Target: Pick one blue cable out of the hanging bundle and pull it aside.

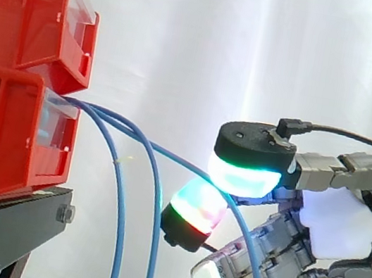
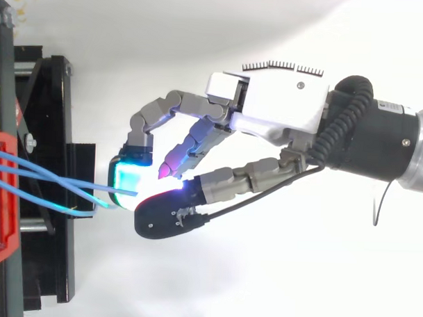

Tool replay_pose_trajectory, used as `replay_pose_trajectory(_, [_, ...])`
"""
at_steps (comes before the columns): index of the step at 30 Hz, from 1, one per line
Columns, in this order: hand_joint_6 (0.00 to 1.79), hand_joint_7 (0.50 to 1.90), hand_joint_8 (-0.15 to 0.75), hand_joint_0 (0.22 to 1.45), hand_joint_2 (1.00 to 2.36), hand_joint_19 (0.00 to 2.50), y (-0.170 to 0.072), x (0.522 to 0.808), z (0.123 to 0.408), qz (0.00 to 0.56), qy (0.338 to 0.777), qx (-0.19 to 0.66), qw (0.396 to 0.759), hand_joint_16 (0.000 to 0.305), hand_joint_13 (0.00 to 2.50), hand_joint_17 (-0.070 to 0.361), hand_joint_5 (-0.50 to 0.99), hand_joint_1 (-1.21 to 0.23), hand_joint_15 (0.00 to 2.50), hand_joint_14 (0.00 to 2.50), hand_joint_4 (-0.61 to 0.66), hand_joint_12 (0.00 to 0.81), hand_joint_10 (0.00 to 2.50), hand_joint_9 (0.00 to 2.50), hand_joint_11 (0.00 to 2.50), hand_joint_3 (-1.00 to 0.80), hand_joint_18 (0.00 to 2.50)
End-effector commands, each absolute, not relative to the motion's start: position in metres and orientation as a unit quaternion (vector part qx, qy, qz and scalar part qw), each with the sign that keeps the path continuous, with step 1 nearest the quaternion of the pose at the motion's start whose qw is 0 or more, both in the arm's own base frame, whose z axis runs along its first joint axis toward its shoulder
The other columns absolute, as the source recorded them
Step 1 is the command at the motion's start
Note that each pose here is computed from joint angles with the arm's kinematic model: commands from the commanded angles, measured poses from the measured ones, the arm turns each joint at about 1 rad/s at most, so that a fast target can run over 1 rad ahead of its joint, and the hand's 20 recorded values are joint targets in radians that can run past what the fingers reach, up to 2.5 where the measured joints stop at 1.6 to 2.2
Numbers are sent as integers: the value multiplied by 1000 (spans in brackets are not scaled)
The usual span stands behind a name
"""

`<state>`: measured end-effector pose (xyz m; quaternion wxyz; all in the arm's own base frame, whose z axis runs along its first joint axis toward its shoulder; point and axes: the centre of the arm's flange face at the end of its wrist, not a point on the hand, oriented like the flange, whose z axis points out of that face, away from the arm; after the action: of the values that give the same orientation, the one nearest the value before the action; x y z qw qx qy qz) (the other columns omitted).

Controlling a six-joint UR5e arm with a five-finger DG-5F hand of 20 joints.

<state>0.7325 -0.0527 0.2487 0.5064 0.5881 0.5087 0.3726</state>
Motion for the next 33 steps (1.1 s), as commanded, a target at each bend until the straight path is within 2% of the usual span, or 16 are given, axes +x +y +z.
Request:
replay_pose_trajectory(1, [890,986,241,583,1015,393,-53,733,249,378,501,593,504,50,863,113,-45,-899,396,15,-284,380,2,1015,77,135,693])
replay_pose_trajectory(23, [881,1022,264,585,1013,437,-51,738,251,392,491,582,516,53,917,120,-37,-896,465,16,-278,385,5,1111,163,153,727])
replay_pose_trajectory(28, [880,1029,265,586,1012,446,-51,735,250,389,499,586,506,54,932,122,-36,-898,480,17,-278,387,6,1147,189,156,738])
replay_pose_trajectory(33, [880,1033,272,586,1012,451,-45,731,246,394,528,580,478,55,942,123,-35,-896,490,18,-272,387,6,1167,194,161,741])
